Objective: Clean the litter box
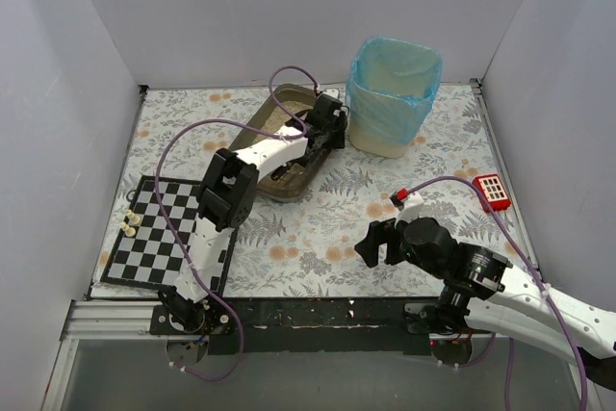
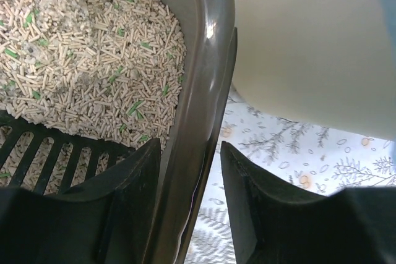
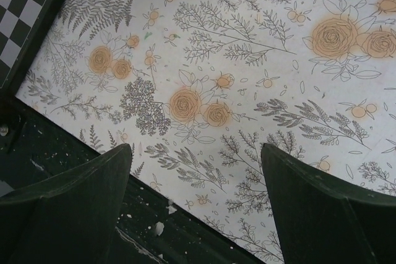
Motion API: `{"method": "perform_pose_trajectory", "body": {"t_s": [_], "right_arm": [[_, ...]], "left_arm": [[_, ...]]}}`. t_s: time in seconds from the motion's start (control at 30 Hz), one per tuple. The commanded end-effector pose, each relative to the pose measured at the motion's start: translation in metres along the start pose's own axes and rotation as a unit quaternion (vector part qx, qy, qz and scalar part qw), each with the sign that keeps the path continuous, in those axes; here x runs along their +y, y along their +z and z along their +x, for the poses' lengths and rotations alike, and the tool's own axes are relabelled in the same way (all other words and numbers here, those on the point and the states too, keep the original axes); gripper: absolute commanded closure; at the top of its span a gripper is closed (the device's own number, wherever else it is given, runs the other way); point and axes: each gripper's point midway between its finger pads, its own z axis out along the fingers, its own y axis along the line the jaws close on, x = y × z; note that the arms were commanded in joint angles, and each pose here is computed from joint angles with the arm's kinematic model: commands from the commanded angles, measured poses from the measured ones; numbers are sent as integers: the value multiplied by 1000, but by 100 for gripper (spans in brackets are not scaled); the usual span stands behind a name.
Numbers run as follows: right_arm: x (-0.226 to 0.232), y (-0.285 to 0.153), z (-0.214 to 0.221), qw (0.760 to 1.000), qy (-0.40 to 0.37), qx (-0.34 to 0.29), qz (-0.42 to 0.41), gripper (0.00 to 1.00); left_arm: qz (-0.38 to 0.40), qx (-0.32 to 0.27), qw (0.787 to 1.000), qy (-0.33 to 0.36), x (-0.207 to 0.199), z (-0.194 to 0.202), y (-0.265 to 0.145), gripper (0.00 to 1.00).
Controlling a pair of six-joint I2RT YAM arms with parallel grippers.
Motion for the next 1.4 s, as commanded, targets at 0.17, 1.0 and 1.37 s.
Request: {"method": "perform_pose_trajectory", "body": {"t_s": [0.17,1.0,1.37], "right_arm": [[-2,-11,-10,999,26,-22,2,7],[-11,-44,-20,999,19,0,31,7],[38,-40,-4,990,-62,92,-85,4]], "left_arm": [[-51,-13,996,-67,-47,16,-29,66],[-142,-24,918,-370,-100,68,-102,56],[-69,-56,931,-354,-119,17,-158,2]]}}
